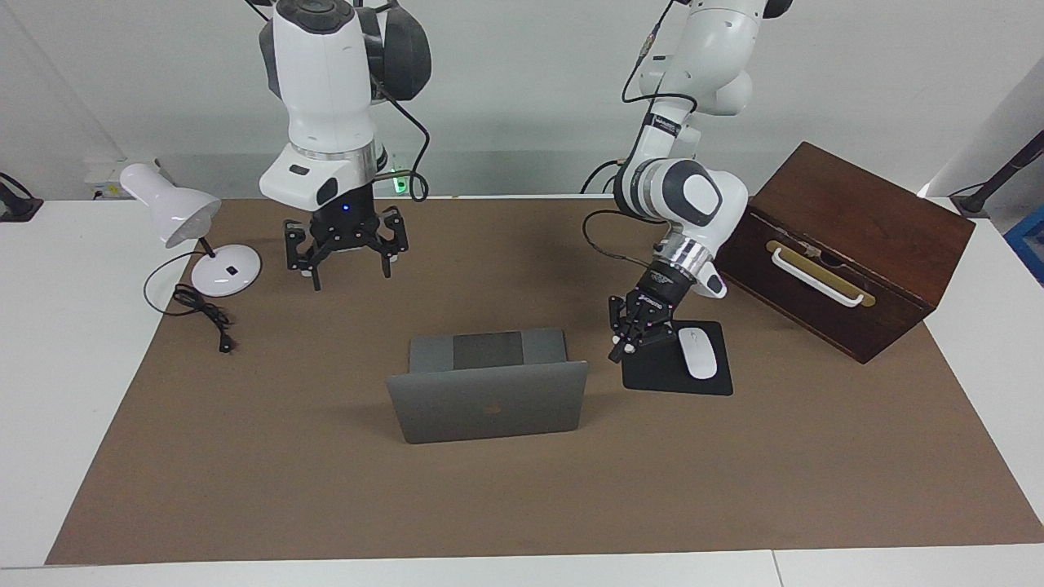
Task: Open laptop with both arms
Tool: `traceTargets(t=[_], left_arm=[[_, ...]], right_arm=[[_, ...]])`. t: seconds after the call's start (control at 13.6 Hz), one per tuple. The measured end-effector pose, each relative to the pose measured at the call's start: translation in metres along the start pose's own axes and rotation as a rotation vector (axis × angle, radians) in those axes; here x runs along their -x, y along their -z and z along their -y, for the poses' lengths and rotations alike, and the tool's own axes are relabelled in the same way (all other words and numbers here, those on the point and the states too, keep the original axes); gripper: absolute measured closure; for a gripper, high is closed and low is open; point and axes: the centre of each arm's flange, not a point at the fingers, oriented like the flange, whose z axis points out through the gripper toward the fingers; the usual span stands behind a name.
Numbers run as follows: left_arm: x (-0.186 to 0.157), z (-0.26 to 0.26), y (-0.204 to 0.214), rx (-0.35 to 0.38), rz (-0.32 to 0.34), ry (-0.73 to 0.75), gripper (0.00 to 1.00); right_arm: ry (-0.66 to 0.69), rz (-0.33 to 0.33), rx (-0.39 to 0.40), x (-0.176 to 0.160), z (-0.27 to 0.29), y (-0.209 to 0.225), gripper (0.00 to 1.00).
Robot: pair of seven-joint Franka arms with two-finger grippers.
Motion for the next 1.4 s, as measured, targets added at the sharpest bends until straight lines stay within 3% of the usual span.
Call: traceTargets(t=[0.29,0.73,0.96,1.18,1.4], left_arm=[[0.004,-0.048,0.021,0.023,-0.025,-0.141,0.99],[0.016,-0.114,0.047,0.0,-0.084,-0.432,0.99],[0.019,-0.158,0.066,-0.071,-0.103,-0.601,0.99],[0.009,-0.19,0.087,-0.153,-0.176,-0.751,0.99],[0.013,-0.211,0.105,-0.34,-0.296,-0.992,0.99]], right_arm=[[-0.097,0.03,-0.025,0.011,-0.029,0.006,0.0],[-0.2,0.058,-0.062,0.024,-0.068,0.009,0.0],[-0.246,0.06,-0.064,0.031,-0.088,0.01,0.0],[-0.321,0.055,-0.094,0.037,-0.106,0.014,0.0],[-0.34,0.061,-0.098,0.041,-0.114,0.015,0.0]])
